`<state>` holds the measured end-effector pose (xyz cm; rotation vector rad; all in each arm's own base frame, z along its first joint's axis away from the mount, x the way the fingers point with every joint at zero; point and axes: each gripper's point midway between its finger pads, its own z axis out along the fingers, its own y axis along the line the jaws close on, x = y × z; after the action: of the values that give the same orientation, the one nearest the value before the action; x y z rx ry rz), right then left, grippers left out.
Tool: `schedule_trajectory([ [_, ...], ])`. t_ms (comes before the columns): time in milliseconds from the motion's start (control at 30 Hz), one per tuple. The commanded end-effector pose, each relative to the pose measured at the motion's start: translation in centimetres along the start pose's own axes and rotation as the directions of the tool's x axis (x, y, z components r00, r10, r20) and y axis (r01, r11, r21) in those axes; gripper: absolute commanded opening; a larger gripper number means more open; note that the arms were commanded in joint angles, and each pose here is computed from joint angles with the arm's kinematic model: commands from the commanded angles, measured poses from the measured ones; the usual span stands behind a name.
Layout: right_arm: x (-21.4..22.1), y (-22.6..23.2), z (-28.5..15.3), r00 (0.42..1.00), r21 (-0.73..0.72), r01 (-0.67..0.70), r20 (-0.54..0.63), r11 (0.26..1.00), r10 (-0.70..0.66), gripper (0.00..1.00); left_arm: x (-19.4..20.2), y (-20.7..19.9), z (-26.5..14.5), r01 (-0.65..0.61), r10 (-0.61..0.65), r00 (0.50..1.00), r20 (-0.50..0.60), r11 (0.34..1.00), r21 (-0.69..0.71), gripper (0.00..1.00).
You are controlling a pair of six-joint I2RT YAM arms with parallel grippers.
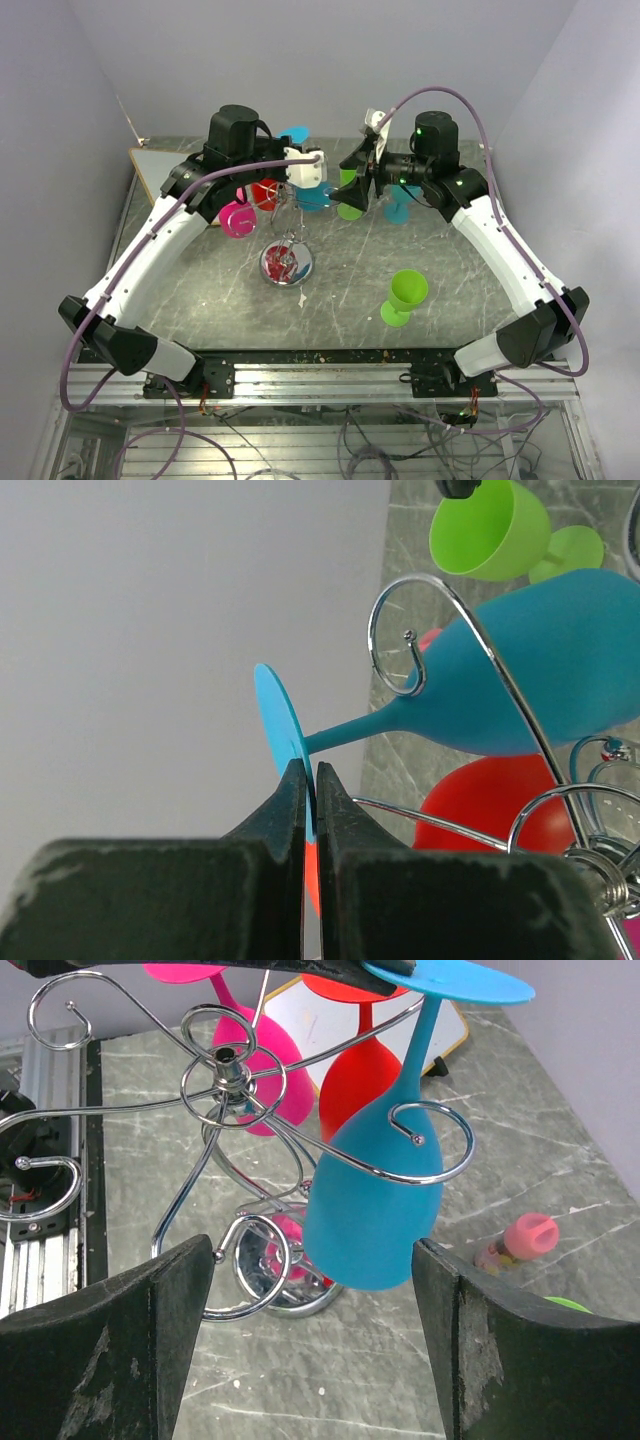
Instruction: Place the wine glass upside down on the wine glass rack
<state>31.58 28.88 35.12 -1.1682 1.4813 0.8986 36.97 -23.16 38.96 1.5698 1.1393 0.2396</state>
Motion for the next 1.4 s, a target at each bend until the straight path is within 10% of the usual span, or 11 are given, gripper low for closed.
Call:
schedule_trajectory([
  [0,1.2,0.8,-0.4,0.999,-0.017,-0.007,-0.049,1.000,0.006,0.80,-1.3,-1.3,-0.5,-0.023,0.019,0.998,0.052,0.997,0.079,0.07],
  [1367,0.9,-1.8,1.1,0.995,0.014,-0.042,-0.092,0.999,0.043,0.68,-0.9,-4.1,-2.2,-0.255,0.244,0.967,0.076,0.943,0.216,0.07],
])
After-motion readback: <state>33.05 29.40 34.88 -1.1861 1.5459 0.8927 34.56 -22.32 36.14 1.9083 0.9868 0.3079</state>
